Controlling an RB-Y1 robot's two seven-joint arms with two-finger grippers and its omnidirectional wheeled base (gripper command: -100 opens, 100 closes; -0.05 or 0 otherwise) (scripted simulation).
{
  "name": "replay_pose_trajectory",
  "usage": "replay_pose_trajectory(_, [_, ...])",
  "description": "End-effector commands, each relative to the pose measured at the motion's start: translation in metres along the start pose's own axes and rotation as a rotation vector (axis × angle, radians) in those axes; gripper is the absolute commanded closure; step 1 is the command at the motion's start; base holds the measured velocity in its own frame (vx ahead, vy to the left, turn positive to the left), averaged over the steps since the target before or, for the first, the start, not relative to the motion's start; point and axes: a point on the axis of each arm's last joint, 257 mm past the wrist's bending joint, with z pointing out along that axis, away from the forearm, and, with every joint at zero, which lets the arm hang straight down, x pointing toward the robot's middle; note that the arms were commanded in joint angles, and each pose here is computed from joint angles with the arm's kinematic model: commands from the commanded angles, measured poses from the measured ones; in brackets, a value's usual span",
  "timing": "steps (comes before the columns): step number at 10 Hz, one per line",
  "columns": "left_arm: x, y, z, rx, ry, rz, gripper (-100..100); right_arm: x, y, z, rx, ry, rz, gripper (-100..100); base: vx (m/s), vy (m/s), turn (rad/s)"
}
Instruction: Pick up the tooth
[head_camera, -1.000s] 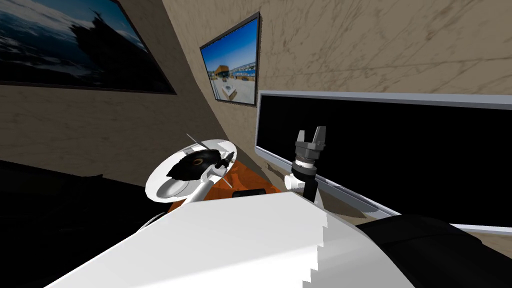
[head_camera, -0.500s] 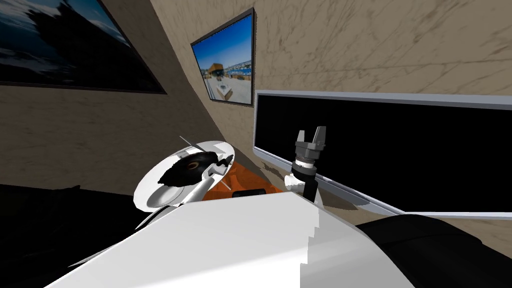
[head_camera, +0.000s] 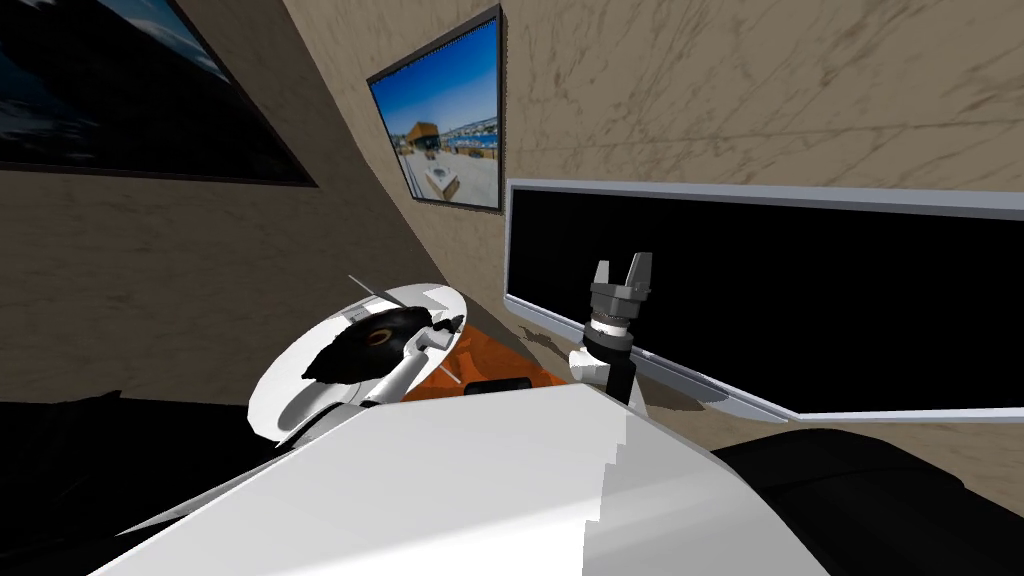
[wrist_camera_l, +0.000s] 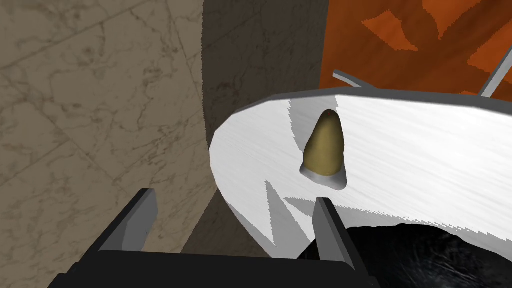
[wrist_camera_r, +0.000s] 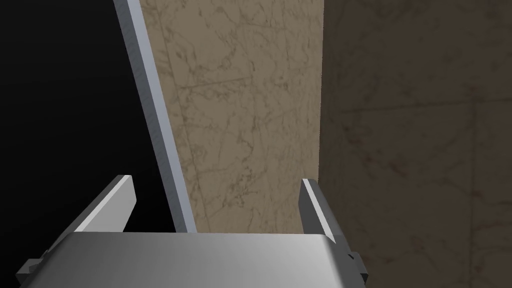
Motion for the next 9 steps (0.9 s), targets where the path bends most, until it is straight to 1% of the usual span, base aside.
replay_pose_trajectory(1, [0.002, 0.012, 0.004, -0.040, 0.009, 0.002, -100, 0.000, 0.000, 0.000, 0.000, 0.000, 0.000, 0, 0.031, 0.020, -0.058])
replay_pose_trajectory(2, [0.002, 0.031, 0.007, -0.101, 0.022, 0.003, -100, 0.000, 0.000, 0.000, 0.000, 0.000, 0.000, 0, 0.045, 0.014, -0.083])
replay_pose_trajectory(3, [0.001, 0.044, 0.009, -0.146, 0.032, 0.002, -100, 0.000, 0.000, 0.000, 0.000, 0.000, 0.000, 0, 0.072, 0.029, -0.158])
replay_pose_trajectory(4, [0.002, 0.049, 0.009, -0.159, 0.035, 0.002, -100, 0.000, 0.000, 0.000, 0.000, 0.000, 0.000, 0, 0.054, 0.027, -0.058])
replay_pose_trajectory(6, [0.002, 0.081, 0.009, -0.262, 0.058, -0.003, -100, 0.000, 0.000, 0.000, 0.000, 0.000, 0.000, 0, 0.058, 0.030, -0.106])
replay_pose_trajectory(8, [0.002, 0.108, 0.007, -0.347, 0.079, -0.011, -100, 0.000, 0.000, 0.000, 0.000, 0.000, 0.000, 0, 0.081, 0.030, -0.121])
replay_pose_trajectory(9, [0.002, 0.108, 0.007, -0.347, 0.079, -0.011, -100, 0.000, 0.000, 0.000, 0.000, 0.000, 0.000, 0, 0.067, 0.022, -0.017])
